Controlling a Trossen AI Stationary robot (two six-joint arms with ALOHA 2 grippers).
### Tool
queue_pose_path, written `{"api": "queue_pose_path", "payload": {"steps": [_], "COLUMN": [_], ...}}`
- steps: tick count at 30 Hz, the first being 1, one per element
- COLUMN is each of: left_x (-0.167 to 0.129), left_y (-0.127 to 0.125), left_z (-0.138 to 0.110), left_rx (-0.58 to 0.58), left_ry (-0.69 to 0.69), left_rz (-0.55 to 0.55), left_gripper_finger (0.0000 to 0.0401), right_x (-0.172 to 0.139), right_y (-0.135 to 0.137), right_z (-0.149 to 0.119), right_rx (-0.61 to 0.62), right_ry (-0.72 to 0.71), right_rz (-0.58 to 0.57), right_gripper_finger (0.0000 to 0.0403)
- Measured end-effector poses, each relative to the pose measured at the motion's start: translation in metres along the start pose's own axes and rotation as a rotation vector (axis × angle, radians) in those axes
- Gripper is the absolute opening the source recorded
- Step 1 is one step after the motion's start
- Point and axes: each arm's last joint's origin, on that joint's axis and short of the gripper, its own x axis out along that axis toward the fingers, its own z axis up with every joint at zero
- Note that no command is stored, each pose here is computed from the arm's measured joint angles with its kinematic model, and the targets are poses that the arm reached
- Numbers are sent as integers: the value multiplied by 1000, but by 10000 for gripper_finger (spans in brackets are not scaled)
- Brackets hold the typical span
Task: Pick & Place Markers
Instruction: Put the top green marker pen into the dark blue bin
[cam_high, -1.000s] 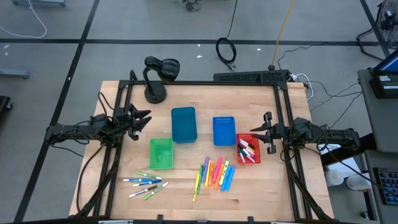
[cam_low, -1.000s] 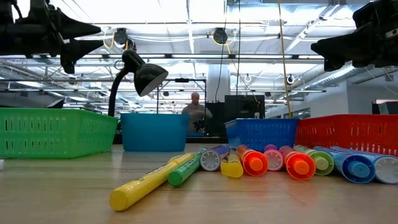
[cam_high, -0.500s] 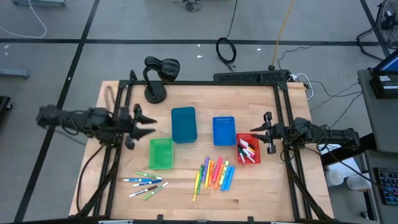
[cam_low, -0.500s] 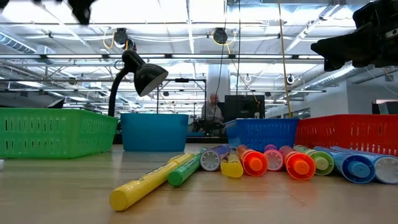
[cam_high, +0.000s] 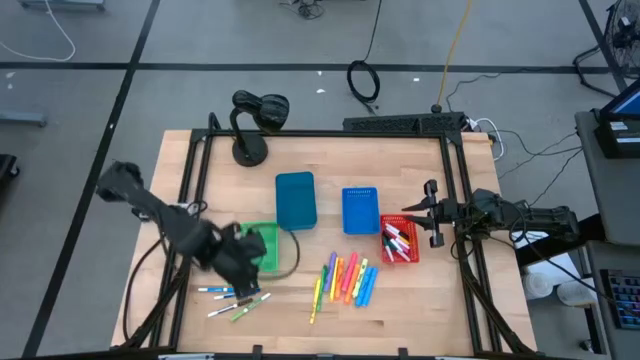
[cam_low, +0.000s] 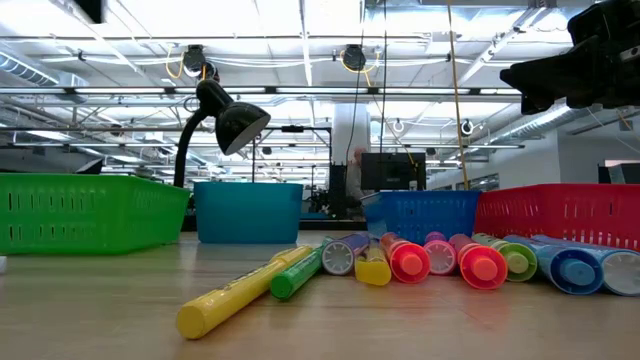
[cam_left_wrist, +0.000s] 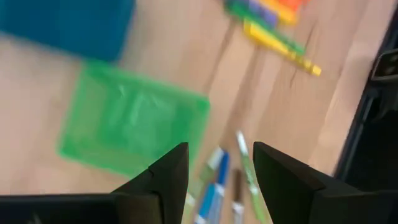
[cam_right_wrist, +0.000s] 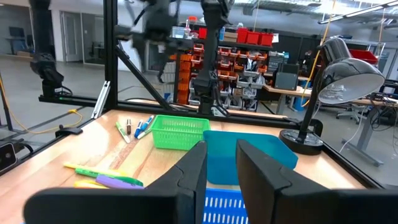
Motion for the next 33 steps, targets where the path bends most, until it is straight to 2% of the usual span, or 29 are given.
{"api": "queue_pose_path", "payload": {"steps": [4, 9, 12, 15, 17, 23, 28, 33], "left_x": [27, 48, 56, 61, 63, 76, 92, 102], "left_y": [-29, -50, -53, -50, -49, -38, -25, -12], "left_z": [-22, -48, -61, -68, -69, -75, -84, -92], "left_rx": [-30, -138, -156, -126, -114, -99, -87, 39], "left_ry": [142, 261, 286, 267, 246, 217, 218, 167], "left_rz": [24, 96, 183, 294, 330, 357, 267, 211], "left_gripper_finger": [184, 184, 184, 184, 184, 184, 184, 184], "right_x": [0, 0, 0, 0, 0, 0, 0, 0], "right_y": [0, 0, 0, 0, 0, 0, 0, 0], "right_z": [0, 0, 0, 0, 0, 0, 0, 0], "right_rx": [0, 0, 0, 0, 0, 0, 0, 0], "right_ry": [0, 0, 0, 0, 0, 0, 0, 0], "right_rz": [0, 0, 0, 0, 0, 0, 0, 0], "right_gripper_finger": [71, 71, 71, 71, 71, 71, 71, 71]}}
